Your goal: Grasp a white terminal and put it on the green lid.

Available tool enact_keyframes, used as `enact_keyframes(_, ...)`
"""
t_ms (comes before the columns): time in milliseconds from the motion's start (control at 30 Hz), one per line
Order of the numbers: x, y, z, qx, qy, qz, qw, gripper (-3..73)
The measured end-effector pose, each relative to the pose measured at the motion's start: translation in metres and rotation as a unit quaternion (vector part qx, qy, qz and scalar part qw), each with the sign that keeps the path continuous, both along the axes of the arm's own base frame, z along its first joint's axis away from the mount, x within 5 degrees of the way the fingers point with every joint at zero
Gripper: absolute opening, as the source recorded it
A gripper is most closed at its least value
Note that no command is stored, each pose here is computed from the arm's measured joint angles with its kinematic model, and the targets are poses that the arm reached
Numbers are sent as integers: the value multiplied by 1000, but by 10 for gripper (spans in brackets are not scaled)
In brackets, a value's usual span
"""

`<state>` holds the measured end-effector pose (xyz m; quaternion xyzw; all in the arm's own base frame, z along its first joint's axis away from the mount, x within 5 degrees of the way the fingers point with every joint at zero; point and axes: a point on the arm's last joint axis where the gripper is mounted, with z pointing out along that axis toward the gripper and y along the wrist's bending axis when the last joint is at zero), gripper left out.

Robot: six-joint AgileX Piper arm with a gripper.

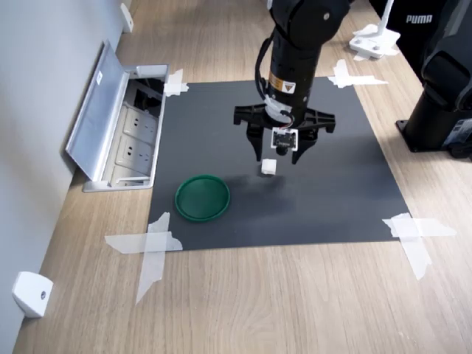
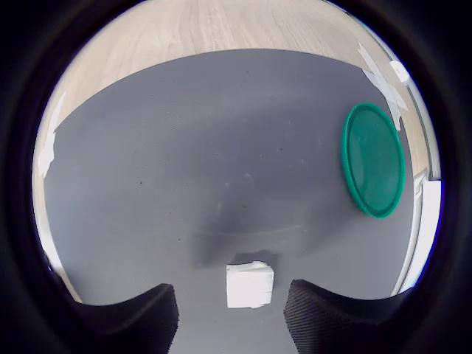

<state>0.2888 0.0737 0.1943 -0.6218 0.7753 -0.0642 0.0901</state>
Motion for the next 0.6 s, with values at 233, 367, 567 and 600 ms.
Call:
enact_keyframes(233, 5, 0, -10, 4, 0, -46, 999, 619)
enact_keyframes(367, 7, 0, -15, 2, 6, -51, 999, 619)
enact_keyframes(567, 9, 0, -19, -4, 3, -46, 999, 619)
enact_keyframes(600, 9, 0, -19, -5, 2, -45, 999, 619)
